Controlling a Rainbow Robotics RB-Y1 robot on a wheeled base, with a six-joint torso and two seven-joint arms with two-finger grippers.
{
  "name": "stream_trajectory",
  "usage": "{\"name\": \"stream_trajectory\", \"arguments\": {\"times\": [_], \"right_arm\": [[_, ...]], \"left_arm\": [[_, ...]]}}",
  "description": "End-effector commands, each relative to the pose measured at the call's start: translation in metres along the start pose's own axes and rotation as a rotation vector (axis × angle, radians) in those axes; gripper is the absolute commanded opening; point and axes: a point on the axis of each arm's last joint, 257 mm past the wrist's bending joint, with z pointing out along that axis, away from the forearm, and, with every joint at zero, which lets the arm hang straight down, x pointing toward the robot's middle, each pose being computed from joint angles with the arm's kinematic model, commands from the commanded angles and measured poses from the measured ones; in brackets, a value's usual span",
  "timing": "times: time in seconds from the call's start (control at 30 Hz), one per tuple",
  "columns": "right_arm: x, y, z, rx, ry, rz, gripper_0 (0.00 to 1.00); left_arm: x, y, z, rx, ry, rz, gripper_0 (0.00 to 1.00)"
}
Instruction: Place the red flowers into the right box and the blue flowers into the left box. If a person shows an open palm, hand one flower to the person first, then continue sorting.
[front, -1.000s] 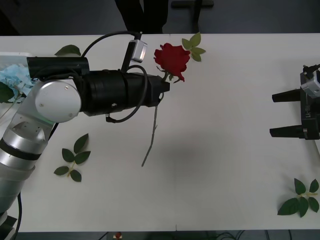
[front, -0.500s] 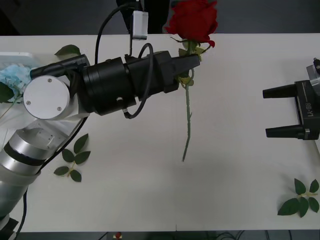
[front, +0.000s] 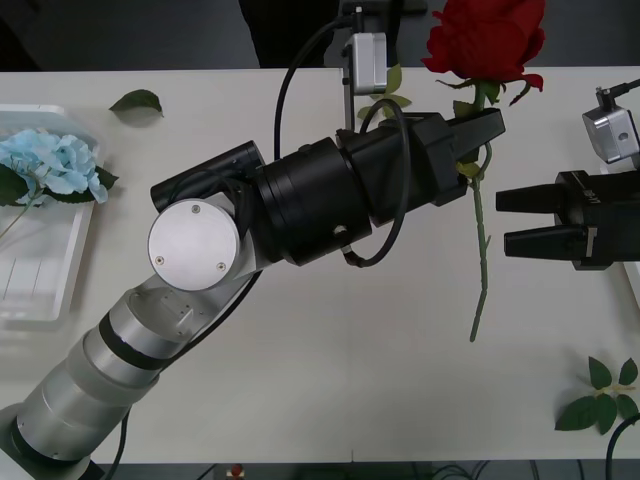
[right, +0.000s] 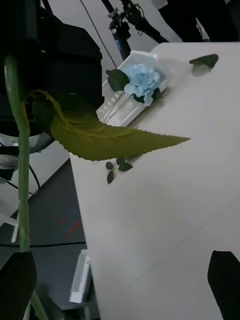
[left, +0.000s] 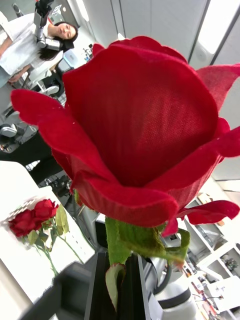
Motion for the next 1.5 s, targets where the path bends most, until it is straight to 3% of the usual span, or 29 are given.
{"name": "stream_trajectory", "arguments": {"times": [0.03, 0.27, 0.93, 1.03, 1.1, 1.13, 1.2, 1.5], "right_arm": [[-0.001, 0.015, -0.004, -0.034, 0.026, 0.073, 1.0], [0.009, 0.031, -0.014, -0.088, 0.042, 0.149, 1.0], [-0.005, 0.042, 0.022, -0.154, -0.018, 0.187, 0.97], [-0.006, 0.045, 0.026, -0.162, -0.019, 0.193, 0.79], [-0.007, 0.047, 0.029, -0.169, -0.019, 0.198, 0.5], [-0.007, 0.048, 0.03, -0.174, -0.019, 0.203, 0.3], [-0.007, 0.05, 0.033, -0.181, -0.016, 0.21, 0.17], [-0.007, 0.055, 0.04, -0.207, -0.018, 0.235, 0.01]], "left_arm": [[-0.009, 0.005, -0.002, -0.018, -0.03, 0.01, 0.0], [-0.008, 0.008, -0.003, -0.026, -0.025, 0.021, 0.0], [-0.006, 0.01, -0.005, -0.03, -0.023, 0.018, 0.0], [-0.006, 0.01, -0.005, -0.03, -0.023, 0.018, 0.0], [-0.006, 0.01, -0.005, -0.03, -0.024, 0.016, 0.0], [-0.007, 0.01, -0.005, -0.032, -0.025, 0.017, 0.0], [-0.005, 0.01, -0.005, -0.031, -0.022, 0.016, 0.0], [-0.005, 0.01, -0.005, -0.032, -0.022, 0.014, 0.0]]}}
